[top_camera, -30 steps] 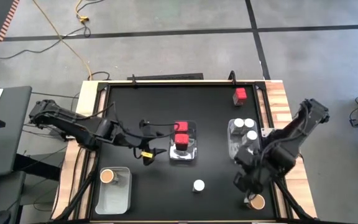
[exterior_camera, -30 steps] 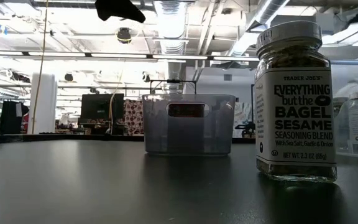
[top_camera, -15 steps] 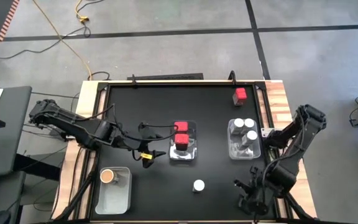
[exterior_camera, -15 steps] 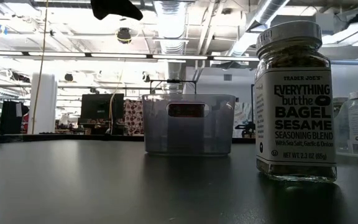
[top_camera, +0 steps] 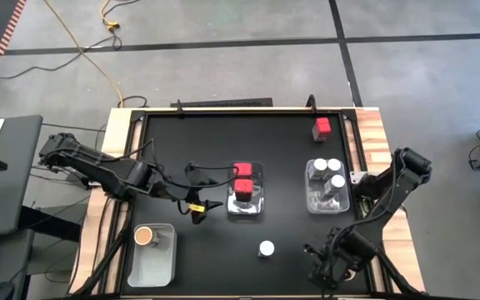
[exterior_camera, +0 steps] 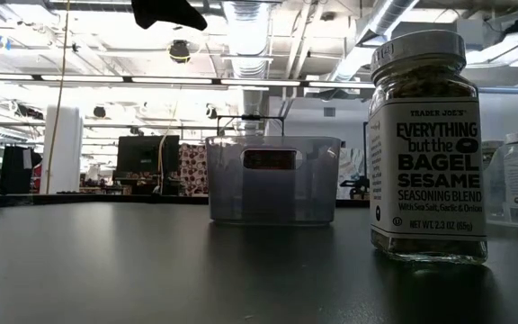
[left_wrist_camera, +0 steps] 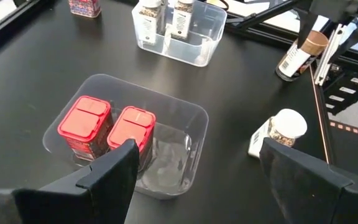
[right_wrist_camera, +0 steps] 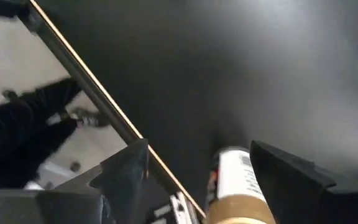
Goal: Sort spices by type
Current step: Put the brown seasoning bottle into the gray bin
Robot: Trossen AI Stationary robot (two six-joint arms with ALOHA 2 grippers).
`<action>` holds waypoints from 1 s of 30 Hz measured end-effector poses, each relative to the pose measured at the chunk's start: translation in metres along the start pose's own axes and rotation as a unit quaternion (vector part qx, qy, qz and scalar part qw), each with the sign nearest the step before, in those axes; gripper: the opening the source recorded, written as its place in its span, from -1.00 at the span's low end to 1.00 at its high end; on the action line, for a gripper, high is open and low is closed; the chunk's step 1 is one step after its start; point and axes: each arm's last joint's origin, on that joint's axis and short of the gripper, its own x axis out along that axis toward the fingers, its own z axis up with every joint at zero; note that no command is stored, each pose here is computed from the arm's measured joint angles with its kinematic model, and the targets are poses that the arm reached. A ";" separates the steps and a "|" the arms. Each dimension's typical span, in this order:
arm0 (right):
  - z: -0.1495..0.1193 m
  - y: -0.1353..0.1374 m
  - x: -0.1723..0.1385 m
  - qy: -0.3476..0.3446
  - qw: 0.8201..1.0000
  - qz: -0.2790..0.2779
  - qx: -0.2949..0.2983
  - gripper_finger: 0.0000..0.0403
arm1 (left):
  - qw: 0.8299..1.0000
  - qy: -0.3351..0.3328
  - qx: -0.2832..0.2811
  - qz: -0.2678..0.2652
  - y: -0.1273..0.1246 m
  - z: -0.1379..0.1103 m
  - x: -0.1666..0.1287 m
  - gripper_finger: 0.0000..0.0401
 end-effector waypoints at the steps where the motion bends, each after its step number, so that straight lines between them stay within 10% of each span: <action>1: 0.000 0.000 0.000 0.007 1.000 0.000 -0.011 0.55 | 1.000 0.000 0.000 0.000 0.000 0.000 0.000 0.60; 21: 0.006 -0.003 0.001 0.003 1.000 -0.016 -0.008 0.59 | 1.000 0.000 0.000 0.001 0.000 0.000 0.000 0.60; 30: 0.008 -0.010 0.000 0.008 0.998 -0.052 -0.027 0.95 | 1.000 0.000 0.002 0.001 0.000 0.000 0.000 0.60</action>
